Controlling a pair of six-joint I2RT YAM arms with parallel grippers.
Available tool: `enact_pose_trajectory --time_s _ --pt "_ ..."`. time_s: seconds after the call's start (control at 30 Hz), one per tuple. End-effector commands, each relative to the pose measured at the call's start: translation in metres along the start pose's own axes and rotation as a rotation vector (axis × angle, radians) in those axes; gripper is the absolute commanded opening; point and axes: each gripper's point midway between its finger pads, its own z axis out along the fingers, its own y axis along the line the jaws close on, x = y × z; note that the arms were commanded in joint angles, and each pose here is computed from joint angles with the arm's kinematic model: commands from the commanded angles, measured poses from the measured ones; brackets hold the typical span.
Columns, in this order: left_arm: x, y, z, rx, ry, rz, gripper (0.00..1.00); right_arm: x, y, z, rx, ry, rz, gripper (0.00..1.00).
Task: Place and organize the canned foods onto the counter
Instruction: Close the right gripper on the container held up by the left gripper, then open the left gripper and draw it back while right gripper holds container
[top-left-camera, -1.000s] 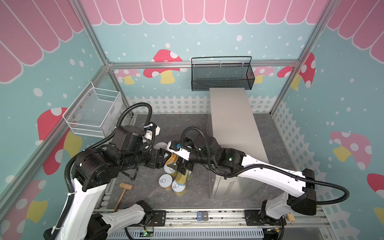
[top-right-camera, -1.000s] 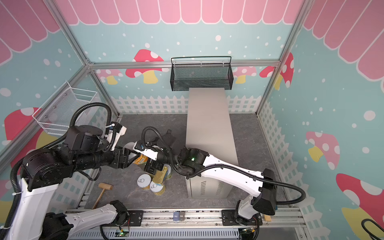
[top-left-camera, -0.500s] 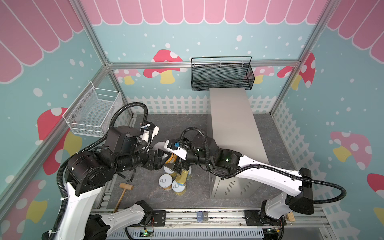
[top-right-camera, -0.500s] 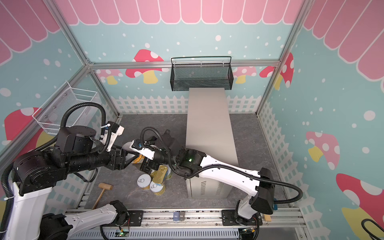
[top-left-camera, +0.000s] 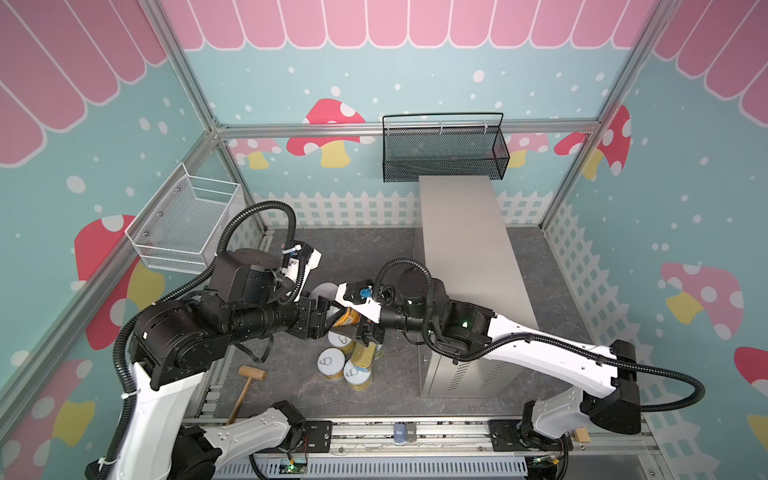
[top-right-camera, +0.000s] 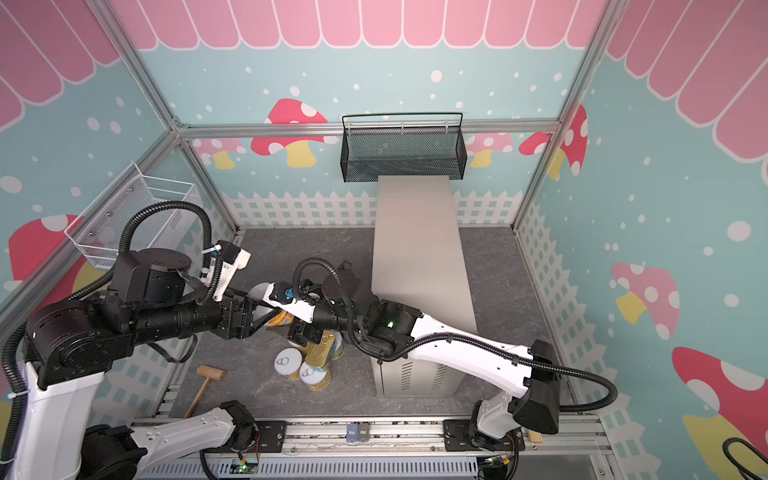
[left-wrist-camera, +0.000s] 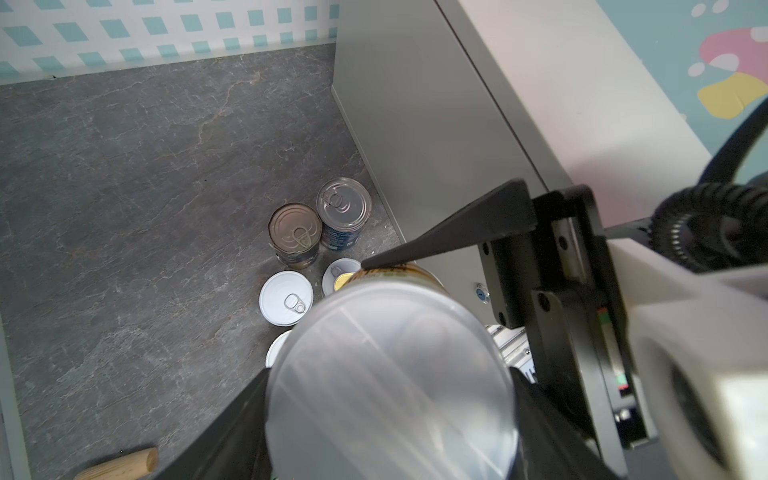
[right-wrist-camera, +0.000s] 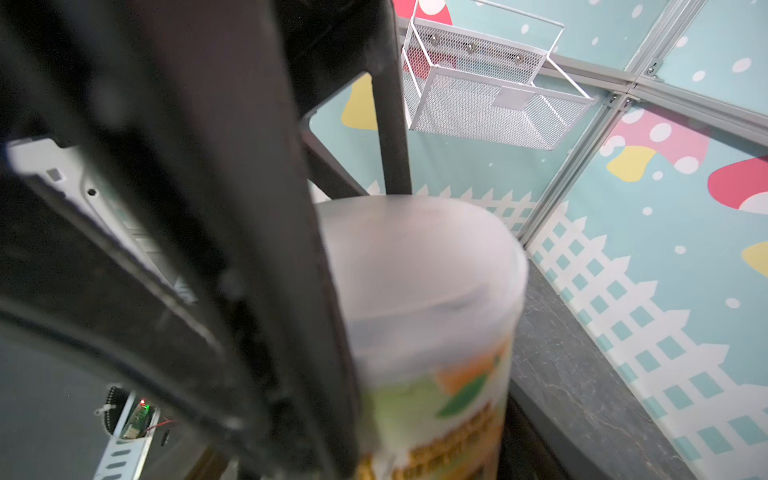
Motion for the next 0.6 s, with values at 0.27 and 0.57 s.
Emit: enact_pose_trajectory --time_s 0.27,0.57 --pt "-0.026 -0.021 -0.017 0.104 -0.114 0.017 0.00 -0.032 -0.007 -0.022 0.035 -0.089 0.013 0.61" --pt "-0.030 -0.034 -0.015 0.171 -0.116 0.023 0.31 -0.038 -0.011 -0.025 0.058 -0.099 0.031 0.57"
